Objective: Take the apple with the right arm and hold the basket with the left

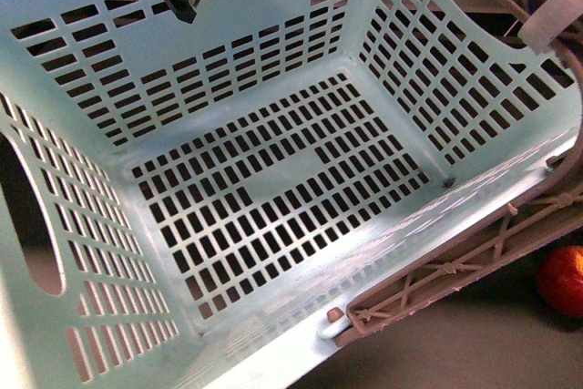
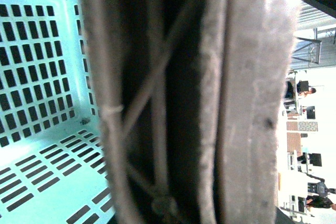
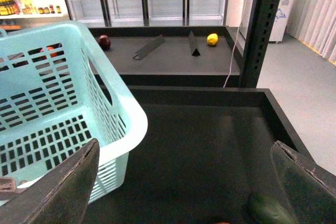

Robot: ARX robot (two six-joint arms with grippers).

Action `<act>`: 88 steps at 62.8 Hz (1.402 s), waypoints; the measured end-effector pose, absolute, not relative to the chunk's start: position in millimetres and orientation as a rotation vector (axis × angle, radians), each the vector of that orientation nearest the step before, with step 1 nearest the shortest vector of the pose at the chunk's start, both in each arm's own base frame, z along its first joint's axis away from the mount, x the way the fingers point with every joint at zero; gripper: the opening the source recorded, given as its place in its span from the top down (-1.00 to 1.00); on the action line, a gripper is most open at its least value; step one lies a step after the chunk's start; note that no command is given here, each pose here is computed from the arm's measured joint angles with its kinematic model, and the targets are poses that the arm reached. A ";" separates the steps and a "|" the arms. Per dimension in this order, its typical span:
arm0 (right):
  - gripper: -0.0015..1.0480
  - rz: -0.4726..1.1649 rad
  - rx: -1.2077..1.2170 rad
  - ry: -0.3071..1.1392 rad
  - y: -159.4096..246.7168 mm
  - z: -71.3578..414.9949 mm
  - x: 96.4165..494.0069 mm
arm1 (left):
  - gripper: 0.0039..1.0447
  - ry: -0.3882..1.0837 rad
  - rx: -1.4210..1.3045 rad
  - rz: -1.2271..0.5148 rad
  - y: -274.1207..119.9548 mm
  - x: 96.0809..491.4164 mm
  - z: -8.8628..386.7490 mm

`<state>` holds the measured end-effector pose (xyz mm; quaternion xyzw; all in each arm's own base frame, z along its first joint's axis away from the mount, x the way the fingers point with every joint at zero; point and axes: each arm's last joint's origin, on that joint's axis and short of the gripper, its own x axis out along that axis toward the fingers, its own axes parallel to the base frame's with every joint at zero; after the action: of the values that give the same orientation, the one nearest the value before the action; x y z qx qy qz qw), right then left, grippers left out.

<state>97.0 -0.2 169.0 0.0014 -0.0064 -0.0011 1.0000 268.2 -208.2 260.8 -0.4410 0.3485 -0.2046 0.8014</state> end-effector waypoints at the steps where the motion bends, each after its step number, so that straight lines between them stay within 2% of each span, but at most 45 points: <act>1: -0.83 -0.002 0.003 -0.013 -0.2 169.0 97.0 | 0.72 0.747 -0.945 -0.439 -208.2 268.2 260.8; 9: -0.83 -0.002 0.004 0.006 -0.2 168.3 97.3 | 0.72 0.749 -0.945 -0.441 -208.2 268.2 260.8; 12: -0.83 0.011 0.010 0.128 -0.5 167.6 97.5 | 0.72 0.749 -0.945 -0.441 -208.2 268.2 260.8; 15: -0.83 0.000 0.026 0.309 -3.5 166.3 99.9 | 0.72 0.747 -0.946 -0.438 -208.1 268.4 260.7; 20: -0.83 -0.020 0.059 0.420 -10.6 162.2 107.2 | 0.72 0.746 -0.942 -0.438 -208.2 268.3 260.7; 35: -0.83 -0.111 0.080 0.465 -49.6 162.1 143.6 | 0.72 0.744 -0.942 -0.437 -208.3 268.7 260.8; 49: -0.83 -0.098 0.030 0.705 -77.9 107.7 204.3 | 0.72 0.747 -0.943 -0.440 -208.4 268.6 260.8; 61: -0.83 -0.113 0.017 0.920 -82.6 56.5 237.3 | 0.72 0.744 -0.943 -0.437 -208.3 268.7 260.8; 88: -0.83 -0.105 -0.089 1.014 -64.3 15.7 279.4 | 0.72 0.746 -0.942 -0.439 -208.3 268.6 260.8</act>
<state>279.4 -64.3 15.7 -0.0424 0.4854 -0.0503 0.8718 268.6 -208.3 260.8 -0.4397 0.3479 -0.2049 0.8023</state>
